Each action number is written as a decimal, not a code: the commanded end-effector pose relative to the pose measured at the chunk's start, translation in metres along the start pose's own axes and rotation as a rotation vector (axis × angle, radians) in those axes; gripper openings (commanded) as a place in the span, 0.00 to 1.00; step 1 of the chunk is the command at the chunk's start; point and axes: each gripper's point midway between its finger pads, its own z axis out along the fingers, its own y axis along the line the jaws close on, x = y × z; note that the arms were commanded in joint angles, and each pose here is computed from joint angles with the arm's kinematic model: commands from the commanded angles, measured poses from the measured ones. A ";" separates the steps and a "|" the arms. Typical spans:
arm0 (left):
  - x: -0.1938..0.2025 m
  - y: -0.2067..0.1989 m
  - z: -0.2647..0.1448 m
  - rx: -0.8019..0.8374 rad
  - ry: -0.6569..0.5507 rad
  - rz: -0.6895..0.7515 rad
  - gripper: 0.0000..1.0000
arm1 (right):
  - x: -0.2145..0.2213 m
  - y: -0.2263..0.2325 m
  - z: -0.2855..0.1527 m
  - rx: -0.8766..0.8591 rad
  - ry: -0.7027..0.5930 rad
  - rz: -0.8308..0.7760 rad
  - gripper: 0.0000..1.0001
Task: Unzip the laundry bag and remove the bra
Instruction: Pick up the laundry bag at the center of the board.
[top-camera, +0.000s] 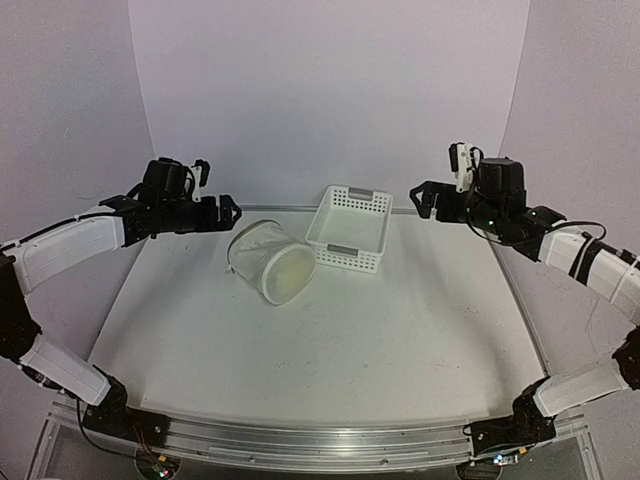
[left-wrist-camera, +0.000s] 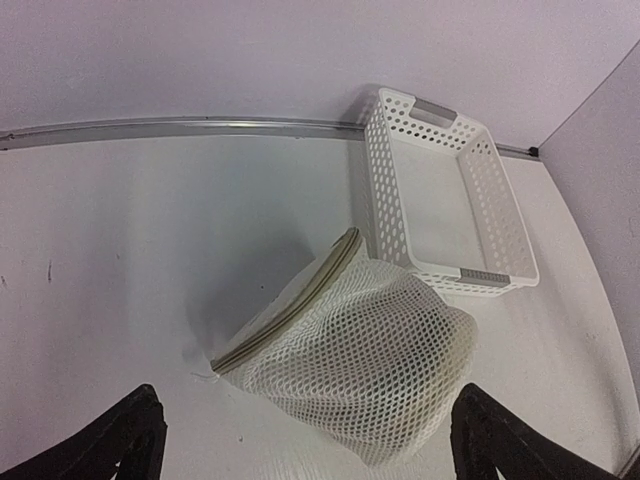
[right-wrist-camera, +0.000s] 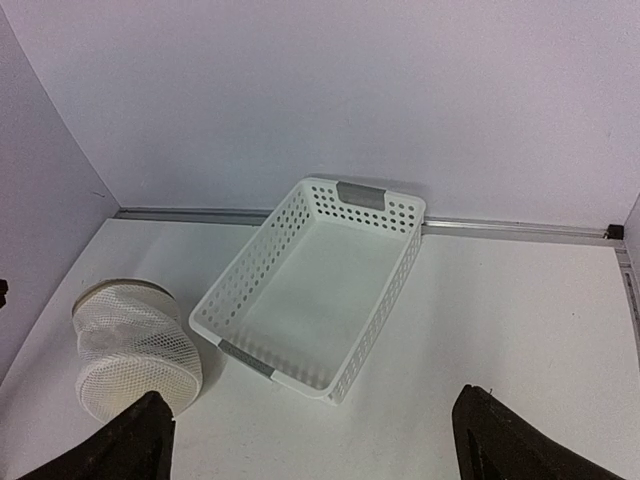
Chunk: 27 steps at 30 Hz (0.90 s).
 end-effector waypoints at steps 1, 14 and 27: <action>-0.042 -0.004 -0.006 -0.026 -0.119 -0.045 1.00 | -0.045 0.001 -0.015 0.045 -0.117 -0.005 0.98; -0.046 0.006 0.022 0.035 -0.073 -0.251 0.99 | -0.043 0.002 -0.020 0.045 -0.111 -0.037 0.98; -0.029 0.001 0.078 0.122 0.036 -0.145 0.96 | -0.038 0.007 -0.023 0.008 -0.101 -0.044 0.98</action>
